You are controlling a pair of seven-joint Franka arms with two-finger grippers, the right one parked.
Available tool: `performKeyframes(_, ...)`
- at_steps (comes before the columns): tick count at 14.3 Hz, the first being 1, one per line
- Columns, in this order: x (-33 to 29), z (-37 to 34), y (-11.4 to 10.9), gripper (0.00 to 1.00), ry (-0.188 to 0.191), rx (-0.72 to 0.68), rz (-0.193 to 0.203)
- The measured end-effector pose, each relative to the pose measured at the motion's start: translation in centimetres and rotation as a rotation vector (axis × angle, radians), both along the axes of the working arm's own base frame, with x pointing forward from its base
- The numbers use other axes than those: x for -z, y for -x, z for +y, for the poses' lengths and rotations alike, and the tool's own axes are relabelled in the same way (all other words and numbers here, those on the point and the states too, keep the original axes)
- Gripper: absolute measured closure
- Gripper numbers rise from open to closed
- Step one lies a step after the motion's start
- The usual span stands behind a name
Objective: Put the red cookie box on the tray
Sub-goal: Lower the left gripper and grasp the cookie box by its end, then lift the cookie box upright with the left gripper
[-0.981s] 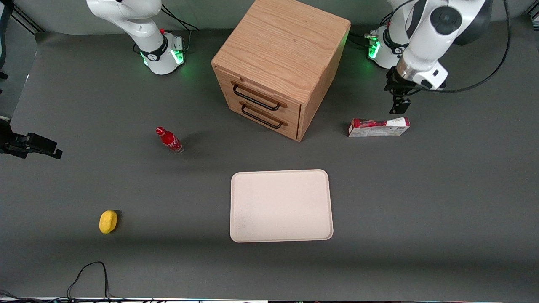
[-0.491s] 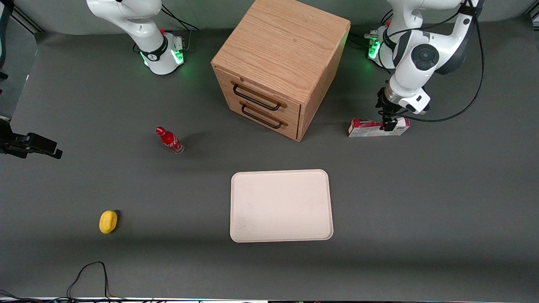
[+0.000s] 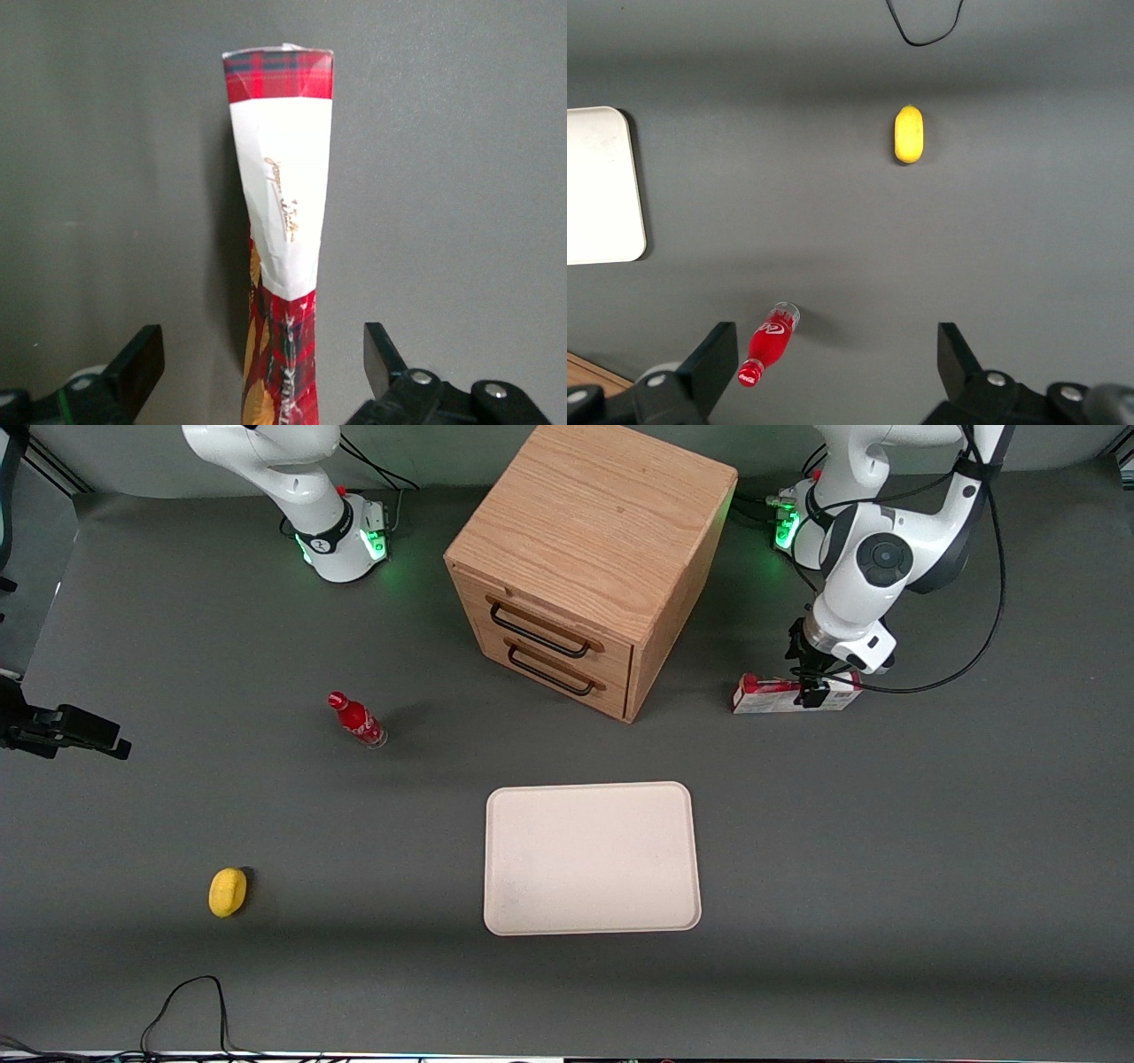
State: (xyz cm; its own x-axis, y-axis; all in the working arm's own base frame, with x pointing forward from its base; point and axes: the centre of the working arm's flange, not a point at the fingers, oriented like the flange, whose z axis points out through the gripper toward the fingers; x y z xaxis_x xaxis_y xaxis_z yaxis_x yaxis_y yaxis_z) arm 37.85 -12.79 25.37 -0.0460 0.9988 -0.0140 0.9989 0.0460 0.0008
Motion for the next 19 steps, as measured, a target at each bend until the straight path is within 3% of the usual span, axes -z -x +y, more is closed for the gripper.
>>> performKeyframes(6, 1.3, 0.5, -0.3, 0.06, 0.003, -0.016, 0.000)
performKeyframes(12, 1.4, 0.5, -0.3, 0.71, 0.003, -0.017, 0.001)
performKeyframes(15, 1.3, 0.5, -0.3, 0.97, 0.003, -0.017, 0.000)
performKeyframes(19, 0.4, 0.5, -1.1, 0.97, 0.004, -0.022, 0.000)
